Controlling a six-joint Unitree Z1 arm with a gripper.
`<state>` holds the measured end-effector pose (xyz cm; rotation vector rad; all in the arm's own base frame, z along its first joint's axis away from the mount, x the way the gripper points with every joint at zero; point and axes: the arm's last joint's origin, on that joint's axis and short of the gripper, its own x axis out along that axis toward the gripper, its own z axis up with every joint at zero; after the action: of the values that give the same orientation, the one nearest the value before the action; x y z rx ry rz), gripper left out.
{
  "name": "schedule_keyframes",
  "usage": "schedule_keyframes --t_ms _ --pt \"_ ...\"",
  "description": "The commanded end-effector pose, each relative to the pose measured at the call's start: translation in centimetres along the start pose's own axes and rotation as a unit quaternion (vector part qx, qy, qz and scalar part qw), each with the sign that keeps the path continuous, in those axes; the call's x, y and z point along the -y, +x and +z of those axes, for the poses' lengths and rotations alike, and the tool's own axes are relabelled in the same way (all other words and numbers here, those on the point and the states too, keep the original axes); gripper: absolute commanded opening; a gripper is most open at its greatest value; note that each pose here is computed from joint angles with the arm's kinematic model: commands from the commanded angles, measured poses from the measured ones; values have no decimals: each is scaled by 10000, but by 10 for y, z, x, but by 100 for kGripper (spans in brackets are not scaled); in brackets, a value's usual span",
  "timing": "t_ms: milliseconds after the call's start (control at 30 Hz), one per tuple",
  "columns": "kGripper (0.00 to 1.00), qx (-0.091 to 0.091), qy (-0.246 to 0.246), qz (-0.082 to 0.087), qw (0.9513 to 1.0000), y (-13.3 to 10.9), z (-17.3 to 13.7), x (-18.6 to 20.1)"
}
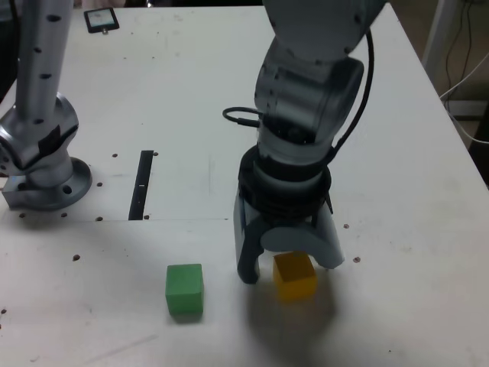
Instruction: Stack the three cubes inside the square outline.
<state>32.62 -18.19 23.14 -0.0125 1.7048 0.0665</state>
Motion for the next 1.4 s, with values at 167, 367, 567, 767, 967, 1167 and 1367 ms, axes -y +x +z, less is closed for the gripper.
schedule_keyframes --t_ms 167,367,567,767,967,1167,1367 --pt "70 -55 -24 -81 9999 10 8 8" --pt "63 14 -16 -94 10000 17 15 12" --pt "60 102 12 -83 9999 18 17 13" --pt "42 136 29 -54 9999 17 17 12" --pt "22 248 26 -16 9997 13 17 11" --pt "18 371 97 -18 9993 0 14 8" --pt "19 396 616 35 9973 -36 9 -18"
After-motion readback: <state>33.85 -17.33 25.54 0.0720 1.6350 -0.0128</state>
